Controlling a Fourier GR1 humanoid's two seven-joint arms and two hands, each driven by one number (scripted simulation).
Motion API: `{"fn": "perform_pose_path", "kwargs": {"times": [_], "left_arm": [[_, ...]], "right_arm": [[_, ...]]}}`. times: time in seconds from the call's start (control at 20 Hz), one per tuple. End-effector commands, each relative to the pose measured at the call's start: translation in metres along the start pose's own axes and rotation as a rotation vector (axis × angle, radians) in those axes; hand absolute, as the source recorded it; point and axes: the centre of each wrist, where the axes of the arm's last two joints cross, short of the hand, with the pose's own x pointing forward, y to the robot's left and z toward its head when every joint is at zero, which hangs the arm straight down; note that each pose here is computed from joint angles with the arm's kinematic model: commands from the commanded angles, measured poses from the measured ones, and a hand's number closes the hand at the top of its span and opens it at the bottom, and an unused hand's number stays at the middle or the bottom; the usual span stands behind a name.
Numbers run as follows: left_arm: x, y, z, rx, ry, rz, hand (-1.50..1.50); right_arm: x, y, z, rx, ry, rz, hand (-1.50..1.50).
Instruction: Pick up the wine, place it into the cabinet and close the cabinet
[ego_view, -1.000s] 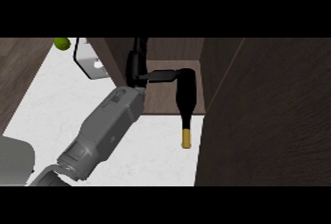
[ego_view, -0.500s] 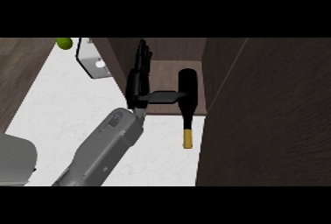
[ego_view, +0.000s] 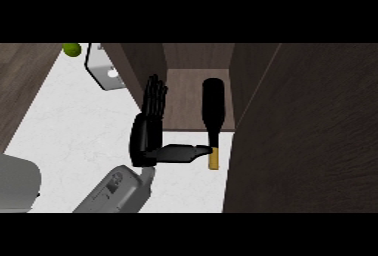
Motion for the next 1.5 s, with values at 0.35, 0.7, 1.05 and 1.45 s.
{"fn": "perform_pose_path", "kwargs": {"times": [0.35,0.7,1.05,1.45], "left_arm": [[0.026,-0.002,0.082,0.003,-0.031,0.036,-1.5],[0.044,0.043,0.099,0.047,-0.046,-0.011,-1.5],[0.057,0.086,0.113,0.055,-0.027,-0.047,-1.5],[0.09,0.132,0.131,0.066,-0.054,-0.03,-1.5]], "right_arm": [[0.041,0.003,0.02,0.217,0.046,0.103,1.5],[0.033,0.03,0.023,0.481,0.056,-0.033,1.5],[0.042,0.05,0.018,0.548,0.013,-0.009,1.5],[0.031,0.084,-0.008,0.583,0.092,-0.104,1.5]]}}
